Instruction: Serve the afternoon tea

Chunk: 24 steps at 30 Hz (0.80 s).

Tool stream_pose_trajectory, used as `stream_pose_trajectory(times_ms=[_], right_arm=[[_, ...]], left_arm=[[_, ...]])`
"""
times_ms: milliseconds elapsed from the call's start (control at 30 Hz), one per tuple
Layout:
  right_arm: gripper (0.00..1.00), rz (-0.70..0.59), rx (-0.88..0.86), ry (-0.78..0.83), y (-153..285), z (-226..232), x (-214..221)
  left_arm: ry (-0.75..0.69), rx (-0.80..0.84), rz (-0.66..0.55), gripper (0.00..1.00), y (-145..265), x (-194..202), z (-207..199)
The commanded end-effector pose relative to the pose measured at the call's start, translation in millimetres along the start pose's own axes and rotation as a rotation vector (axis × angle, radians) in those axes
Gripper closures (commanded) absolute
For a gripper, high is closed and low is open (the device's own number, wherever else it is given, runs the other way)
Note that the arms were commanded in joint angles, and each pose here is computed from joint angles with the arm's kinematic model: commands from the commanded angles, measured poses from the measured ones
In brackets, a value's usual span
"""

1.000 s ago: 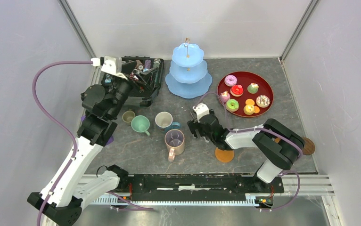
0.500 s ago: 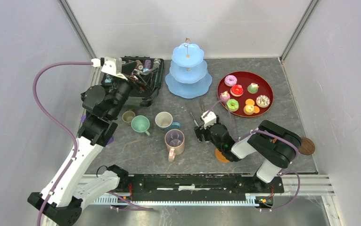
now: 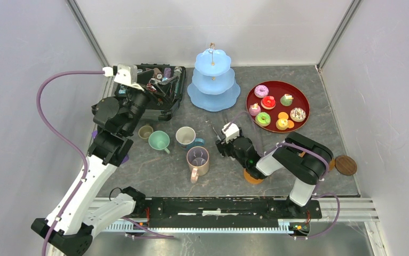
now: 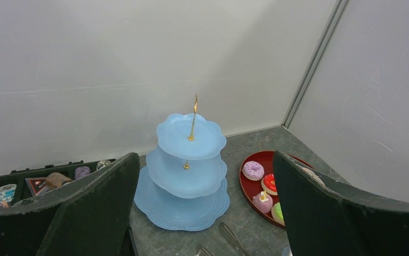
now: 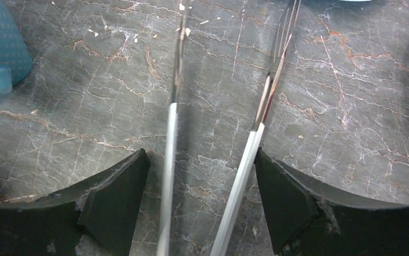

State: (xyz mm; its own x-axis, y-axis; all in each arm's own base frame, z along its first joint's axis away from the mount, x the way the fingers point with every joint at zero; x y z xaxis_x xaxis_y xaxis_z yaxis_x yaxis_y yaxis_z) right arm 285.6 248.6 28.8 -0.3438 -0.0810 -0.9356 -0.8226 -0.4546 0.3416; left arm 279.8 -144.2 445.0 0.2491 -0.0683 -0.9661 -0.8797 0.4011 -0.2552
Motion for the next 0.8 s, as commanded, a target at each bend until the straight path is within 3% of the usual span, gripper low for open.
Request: stream_pose_trajectory(times_ms=[0,67,200,567,767], right_arm=[[0.27,0.05,0.045,0.029,-3,-6,10],[0.34,0.061,0.03,0.026,-3,-3,10],[0.4,0.068,0.015,-0.015,4,0,4],[0.48,0.15,-0.026,-0.132,40,9,-30],[0.53,0.18,-0.061,-0.192,62,10,-50]], left_arm=[[-0.049,-0.021,-0.045,0.0,0,-12,6],[-0.05,-0.022,-0.041,0.0,-1,-10,6],[-0.048,-0.018,-0.035,0.0,-2,-8,5],[-0.088,-0.104,0.05,0.01,-16,14,12],[-0.087,-0.06,0.125,0.01,-30,20,3]])
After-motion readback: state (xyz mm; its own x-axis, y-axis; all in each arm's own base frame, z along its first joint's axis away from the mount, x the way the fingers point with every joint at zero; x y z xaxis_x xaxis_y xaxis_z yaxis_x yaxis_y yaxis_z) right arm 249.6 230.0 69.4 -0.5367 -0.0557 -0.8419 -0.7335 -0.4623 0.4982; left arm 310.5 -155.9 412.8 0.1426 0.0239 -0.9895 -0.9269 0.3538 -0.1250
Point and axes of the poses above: each gripper's point midway between its finger pads, its own y axis back along the fingers, its own z axis along the line the jaws close on, x = y × z, the point moved 2 cm from there along y, back along the fingers, and after that the axes turned 12 degrees about -y, right-handed, at the moved point
